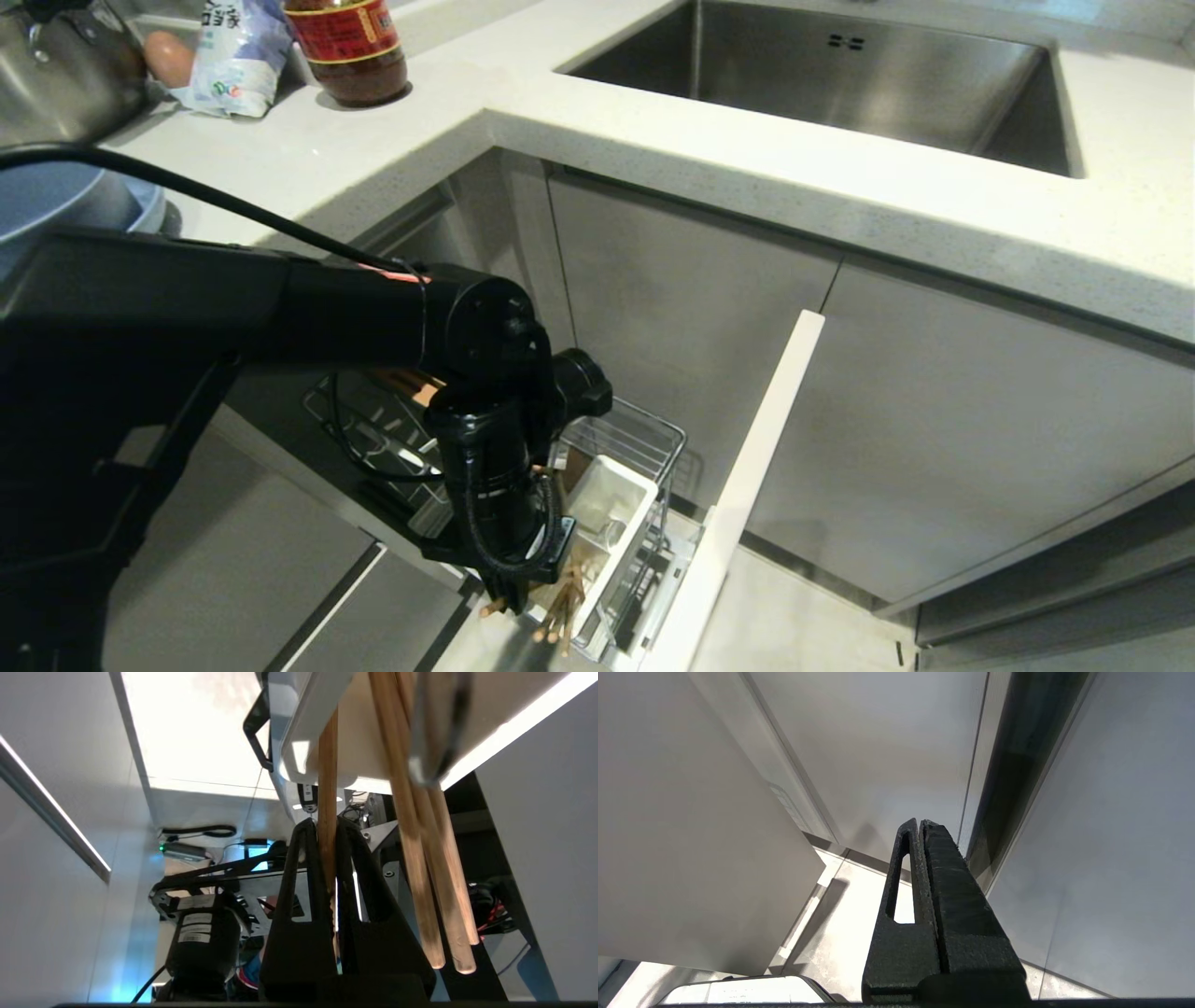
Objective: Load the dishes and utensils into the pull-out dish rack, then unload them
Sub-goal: Take the chopsticks out of the cupboard
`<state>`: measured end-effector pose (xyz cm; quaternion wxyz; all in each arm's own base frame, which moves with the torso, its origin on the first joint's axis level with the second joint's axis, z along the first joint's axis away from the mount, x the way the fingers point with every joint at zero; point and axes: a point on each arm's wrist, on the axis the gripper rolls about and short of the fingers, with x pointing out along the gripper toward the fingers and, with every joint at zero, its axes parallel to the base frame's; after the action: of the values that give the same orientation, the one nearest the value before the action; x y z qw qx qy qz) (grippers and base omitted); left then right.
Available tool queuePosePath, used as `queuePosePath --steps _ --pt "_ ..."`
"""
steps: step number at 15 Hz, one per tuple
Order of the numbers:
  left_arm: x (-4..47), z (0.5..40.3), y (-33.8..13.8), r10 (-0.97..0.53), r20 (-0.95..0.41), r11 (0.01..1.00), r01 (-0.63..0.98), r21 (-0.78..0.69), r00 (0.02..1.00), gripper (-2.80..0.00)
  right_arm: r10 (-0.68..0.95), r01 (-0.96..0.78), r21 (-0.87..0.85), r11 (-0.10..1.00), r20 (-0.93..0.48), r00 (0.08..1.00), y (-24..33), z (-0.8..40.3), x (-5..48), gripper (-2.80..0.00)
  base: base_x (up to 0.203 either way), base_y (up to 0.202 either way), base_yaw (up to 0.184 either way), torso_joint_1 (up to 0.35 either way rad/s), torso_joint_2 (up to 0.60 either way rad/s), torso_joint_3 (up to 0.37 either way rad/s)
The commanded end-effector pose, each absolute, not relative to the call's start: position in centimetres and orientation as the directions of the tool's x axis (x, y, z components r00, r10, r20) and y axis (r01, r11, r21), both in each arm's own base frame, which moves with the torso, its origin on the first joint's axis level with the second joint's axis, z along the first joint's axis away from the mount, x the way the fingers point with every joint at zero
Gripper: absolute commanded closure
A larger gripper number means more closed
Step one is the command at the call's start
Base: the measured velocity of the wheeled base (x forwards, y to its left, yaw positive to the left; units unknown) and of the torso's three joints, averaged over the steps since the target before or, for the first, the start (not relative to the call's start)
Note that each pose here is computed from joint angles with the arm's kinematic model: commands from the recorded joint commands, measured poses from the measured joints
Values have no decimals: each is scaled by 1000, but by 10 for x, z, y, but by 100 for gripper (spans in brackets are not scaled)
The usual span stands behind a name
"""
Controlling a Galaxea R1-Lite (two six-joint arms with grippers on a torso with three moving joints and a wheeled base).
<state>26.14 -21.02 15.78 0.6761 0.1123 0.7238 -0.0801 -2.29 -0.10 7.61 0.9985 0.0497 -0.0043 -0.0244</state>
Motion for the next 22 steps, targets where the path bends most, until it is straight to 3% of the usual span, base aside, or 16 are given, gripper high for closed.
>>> queuePosePath --steps 1,4,11,17,22 --pt "261 157 -210 67 -995 962 269 46 -68 0 -49 48 100 994 11 999 -1 76 -23 0 0 0 0 0 0 0" --pt "254 166 -206 77 -993 960 274 51 -85 0 -49 48 100 994 11 999 -1 76 -23 0 0 0 0 0 0 0" --pt "200 256 -179 -103 -993 944 310 -115 -55 0 -49 48 100 994 11 999 -1 76 -23 0 0 0 0 0 0 0" --pt "160 313 -150 -302 -949 897 365 -251 88 0 -49 48 100 994 11 999 -1 76 -23 0 0 0 0 0 0 0" --pt "94 359 -98 -415 -859 857 446 -260 298 0 -49 48 100 994 11 999 -1 76 -23 0 0 0 0 0 0 0"
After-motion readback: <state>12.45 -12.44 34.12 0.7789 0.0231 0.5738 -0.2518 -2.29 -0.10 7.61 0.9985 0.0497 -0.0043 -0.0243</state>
